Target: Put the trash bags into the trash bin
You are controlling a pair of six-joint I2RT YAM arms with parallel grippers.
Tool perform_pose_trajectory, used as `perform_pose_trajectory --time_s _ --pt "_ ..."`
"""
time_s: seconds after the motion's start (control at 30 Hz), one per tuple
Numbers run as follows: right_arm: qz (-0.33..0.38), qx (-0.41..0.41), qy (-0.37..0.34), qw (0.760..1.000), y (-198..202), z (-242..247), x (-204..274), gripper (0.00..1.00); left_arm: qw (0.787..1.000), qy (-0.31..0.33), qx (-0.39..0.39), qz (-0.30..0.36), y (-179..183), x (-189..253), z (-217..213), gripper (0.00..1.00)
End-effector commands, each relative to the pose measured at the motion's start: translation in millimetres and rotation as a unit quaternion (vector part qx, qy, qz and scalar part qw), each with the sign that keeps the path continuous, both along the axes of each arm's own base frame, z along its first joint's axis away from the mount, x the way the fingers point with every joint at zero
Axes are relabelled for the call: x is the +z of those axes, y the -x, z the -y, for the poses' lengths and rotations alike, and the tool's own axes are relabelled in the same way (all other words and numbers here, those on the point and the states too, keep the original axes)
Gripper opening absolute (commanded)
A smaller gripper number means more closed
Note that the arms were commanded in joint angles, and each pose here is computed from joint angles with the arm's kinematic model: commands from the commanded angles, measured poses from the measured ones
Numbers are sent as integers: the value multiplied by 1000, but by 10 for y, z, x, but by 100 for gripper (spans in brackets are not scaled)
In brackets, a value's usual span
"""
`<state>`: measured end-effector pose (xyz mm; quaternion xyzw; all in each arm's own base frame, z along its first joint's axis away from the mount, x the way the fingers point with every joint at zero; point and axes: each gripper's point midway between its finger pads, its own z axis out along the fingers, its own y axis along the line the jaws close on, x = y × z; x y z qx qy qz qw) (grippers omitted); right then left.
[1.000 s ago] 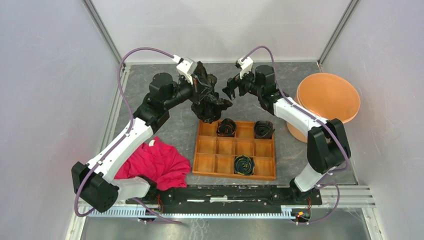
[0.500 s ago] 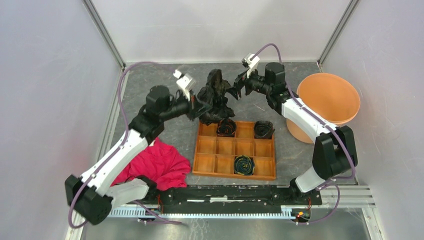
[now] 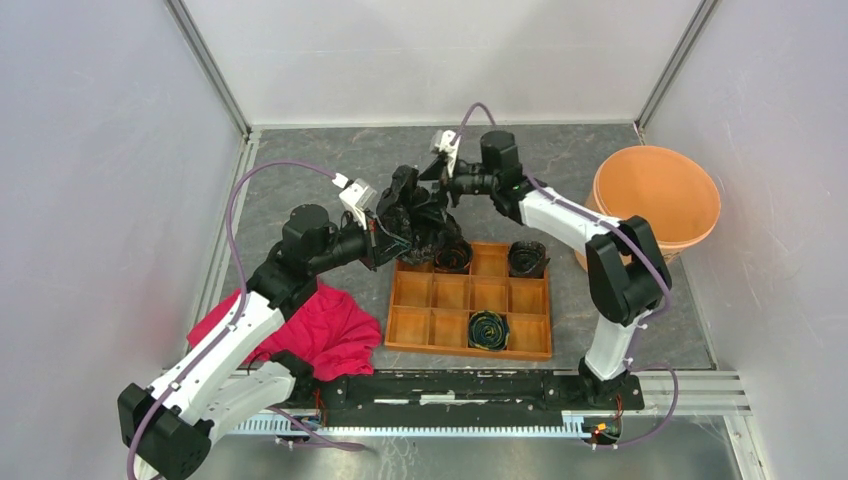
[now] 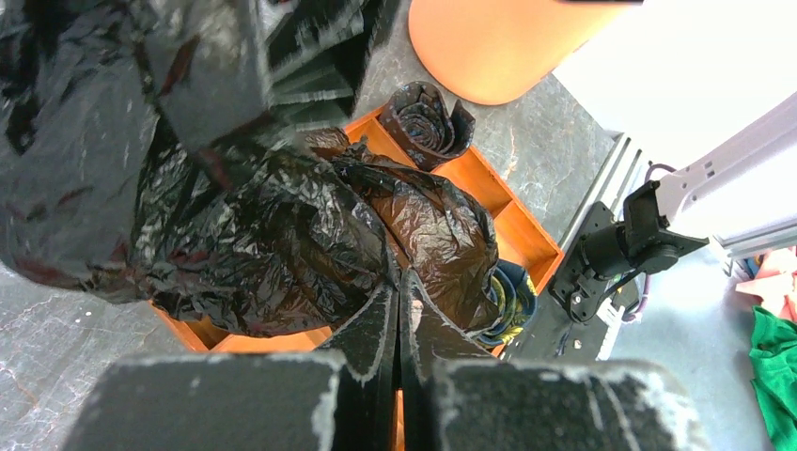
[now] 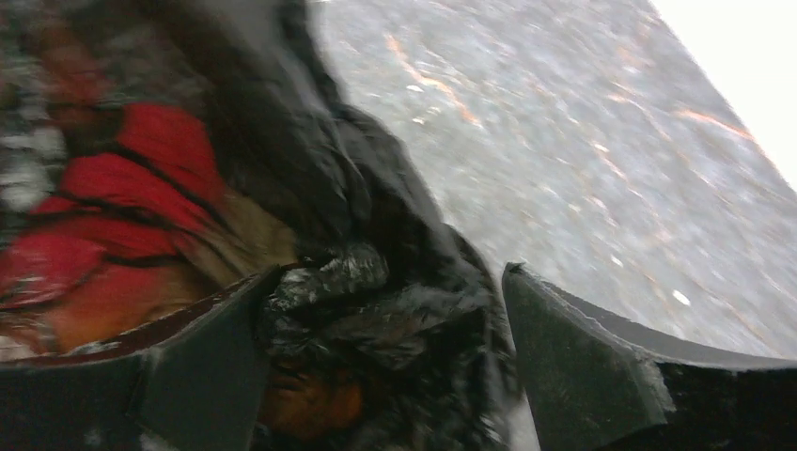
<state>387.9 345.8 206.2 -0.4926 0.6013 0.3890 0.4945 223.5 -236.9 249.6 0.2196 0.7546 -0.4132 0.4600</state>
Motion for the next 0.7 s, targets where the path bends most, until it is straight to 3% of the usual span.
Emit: perform_pose_trajectory --time_s 0.0,0.03,0.13,0.17,0.2,0.3,0.37,0.47,0.57,0.67 --pt "4 53 -98 994 292 -245 352 81 1000 7 12 4 14 49 -37 2" --pt "-2 63 -115 991 345 -253 374 69 1000 5 22 4 -3 21 -63 2" --pt "-20 33 -120 992 199 -254 391 17 995 -10 96 -2 -172 -66 -229 2" --pt "-20 -4 -111 994 43 -216 388 5 989 -22 149 -9 -301 -110 -351 2" --pt "-21 -53 -99 993 -162 -142 395 0 976 -36 214 -19 -441 -160 -518 2" --pt "-3 -188 -93 978 -696 191 580 0 930 -89 353 -42 -759 -277 -917 2" --pt "6 -268 -106 958 -981 446 782 0 909 -119 396 -50 -985 -270 -1020 2" --pt "33 -346 -108 931 -1378 693 1261 0 894 -139 421 -67 -1513 -73 -1044 2" --pt "81 -372 -108 918 -1501 836 2034 0 907 -105 405 -44 -2045 709 -959 2" --pt "163 -361 -141 907 -1062 1007 3036 0 941 3 334 60 -1982 1905 -667 2"
